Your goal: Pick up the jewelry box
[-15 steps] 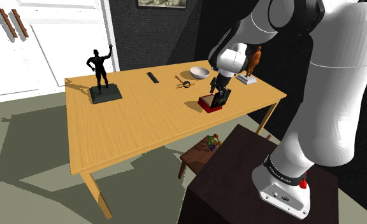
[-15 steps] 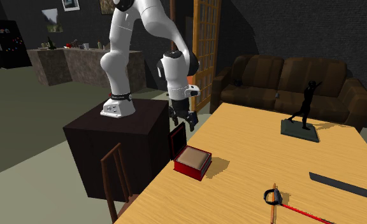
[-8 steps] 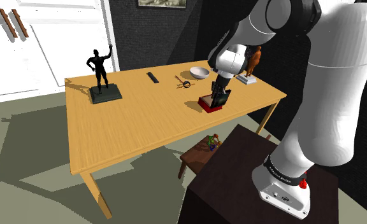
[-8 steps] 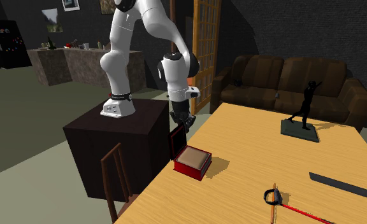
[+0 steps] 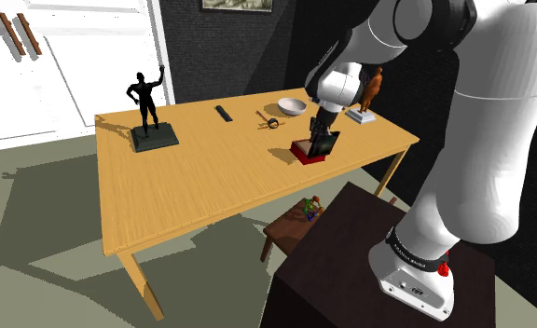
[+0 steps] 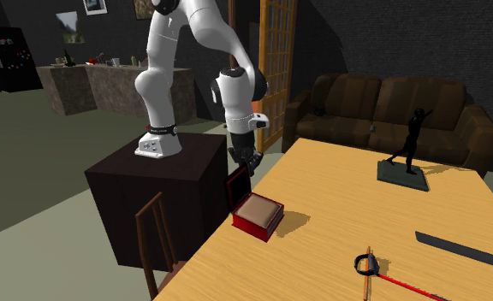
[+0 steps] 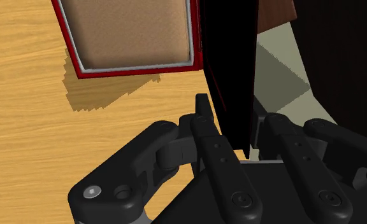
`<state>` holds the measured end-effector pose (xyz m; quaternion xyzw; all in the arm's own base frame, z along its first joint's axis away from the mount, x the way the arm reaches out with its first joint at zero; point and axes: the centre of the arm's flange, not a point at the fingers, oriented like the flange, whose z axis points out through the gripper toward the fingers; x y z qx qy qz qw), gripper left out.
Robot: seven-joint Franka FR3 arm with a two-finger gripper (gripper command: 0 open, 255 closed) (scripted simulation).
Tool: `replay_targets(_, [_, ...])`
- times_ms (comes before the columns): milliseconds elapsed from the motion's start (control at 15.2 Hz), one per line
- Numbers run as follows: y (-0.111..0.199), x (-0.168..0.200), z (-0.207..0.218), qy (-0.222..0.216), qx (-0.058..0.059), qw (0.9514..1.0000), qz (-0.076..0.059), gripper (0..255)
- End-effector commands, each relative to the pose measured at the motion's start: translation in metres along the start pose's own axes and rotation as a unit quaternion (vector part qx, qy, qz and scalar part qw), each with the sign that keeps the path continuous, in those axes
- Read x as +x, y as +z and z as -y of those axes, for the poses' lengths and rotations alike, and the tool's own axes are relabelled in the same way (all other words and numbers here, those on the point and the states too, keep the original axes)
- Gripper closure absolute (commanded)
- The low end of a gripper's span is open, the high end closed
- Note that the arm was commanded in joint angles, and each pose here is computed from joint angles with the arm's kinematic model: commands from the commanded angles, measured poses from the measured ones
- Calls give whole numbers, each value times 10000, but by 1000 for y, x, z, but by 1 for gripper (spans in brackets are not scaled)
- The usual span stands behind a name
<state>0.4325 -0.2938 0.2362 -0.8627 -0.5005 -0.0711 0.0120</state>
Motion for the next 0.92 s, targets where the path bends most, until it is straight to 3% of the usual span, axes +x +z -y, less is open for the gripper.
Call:
replay_targets(0, [-11,1,0,-1,-5,10000,1,255])
replay_targets(858, [-69,9,-3,0,-5,10000,1,255])
